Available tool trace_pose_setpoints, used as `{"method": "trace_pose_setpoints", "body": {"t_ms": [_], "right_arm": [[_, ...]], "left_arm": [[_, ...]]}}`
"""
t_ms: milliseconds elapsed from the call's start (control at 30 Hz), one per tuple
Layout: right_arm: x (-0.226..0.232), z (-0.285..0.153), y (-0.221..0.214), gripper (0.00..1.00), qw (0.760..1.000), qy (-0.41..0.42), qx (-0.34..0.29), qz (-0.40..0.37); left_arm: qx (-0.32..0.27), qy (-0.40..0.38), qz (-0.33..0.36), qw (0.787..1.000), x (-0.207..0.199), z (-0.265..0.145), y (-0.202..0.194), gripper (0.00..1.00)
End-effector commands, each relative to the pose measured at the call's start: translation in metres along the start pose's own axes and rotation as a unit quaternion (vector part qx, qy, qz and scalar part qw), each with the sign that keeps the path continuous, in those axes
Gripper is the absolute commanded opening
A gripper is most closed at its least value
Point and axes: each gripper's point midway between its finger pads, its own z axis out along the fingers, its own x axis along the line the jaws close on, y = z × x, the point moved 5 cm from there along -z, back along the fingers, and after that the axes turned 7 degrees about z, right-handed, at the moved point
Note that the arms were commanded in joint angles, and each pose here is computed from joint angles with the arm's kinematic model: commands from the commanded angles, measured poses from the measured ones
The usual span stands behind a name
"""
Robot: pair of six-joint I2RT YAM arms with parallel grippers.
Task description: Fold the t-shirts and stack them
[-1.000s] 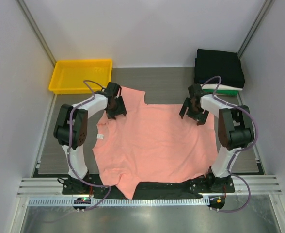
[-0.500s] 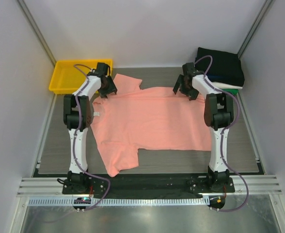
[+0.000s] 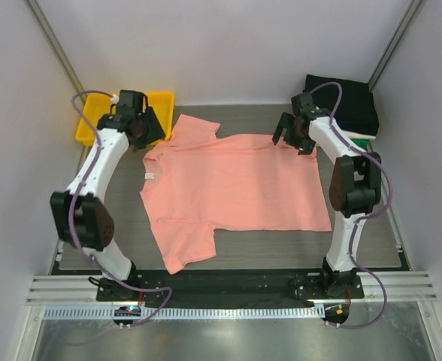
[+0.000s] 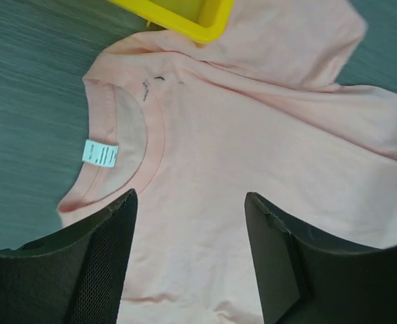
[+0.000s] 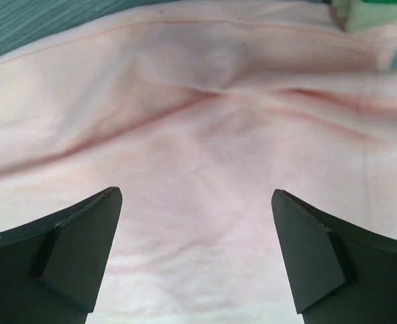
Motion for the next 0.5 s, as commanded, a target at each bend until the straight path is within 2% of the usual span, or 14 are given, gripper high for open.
{"method": "trace_pose_setpoints", "body": {"t_ms": [0,33,67,100,133,200,267,300,367,467], "right_arm": [[0.004,-0.075,0.017,1.0,0.997,0.044,-0.066,-0.001],[-0.006,-0.076,0.006,0.99,0.998,0.031,-0.061,-0.001],[-0.009,-0.098,0.007,0.99,0.996,0.04,-0.08,0.002],[-0.015,-0.104,0.001,1.0,0.996,0.037,-0.082,0.004],[-0.028,-0.1,-0.015,1.0,0.997,0.021,-0.069,0.006],[-0.041,-0.125,-0.024,1.0,0.995,0.024,-0.094,0.018],[-0.061,-0.125,-0.053,1.0,0.996,0.017,-0.081,0.033],[-0.074,-0.134,-0.071,1.0,0.995,0.023,-0.082,0.044],[-0.082,-0.143,-0.087,1.0,0.993,0.043,-0.087,0.071],[-0.098,-0.162,-0.116,1.0,0.986,0.078,-0.098,0.107]], "left_arm": [[-0.037,0.01,0.005,0.999,0.018,-0.056,-0.016,0.66],[-0.058,0.002,0.0,0.998,0.022,-0.08,-0.02,0.66],[-0.057,0.004,-0.013,0.998,0.026,-0.085,-0.03,0.65],[-0.03,0.015,-0.014,0.999,0.036,-0.078,-0.056,0.65],[-0.047,0.007,-0.02,0.999,0.04,-0.095,-0.062,0.64],[-0.017,0.014,-0.028,0.999,0.052,-0.091,-0.095,0.62],[-0.021,0.003,-0.035,0.999,0.056,-0.103,-0.116,0.62],[0.002,0.011,-0.047,0.999,0.062,-0.096,-0.14,0.61],[-0.003,-0.008,-0.042,0.999,0.056,-0.103,-0.163,0.61],[0.03,0.009,-0.048,0.998,0.057,-0.098,-0.208,0.6]]}}
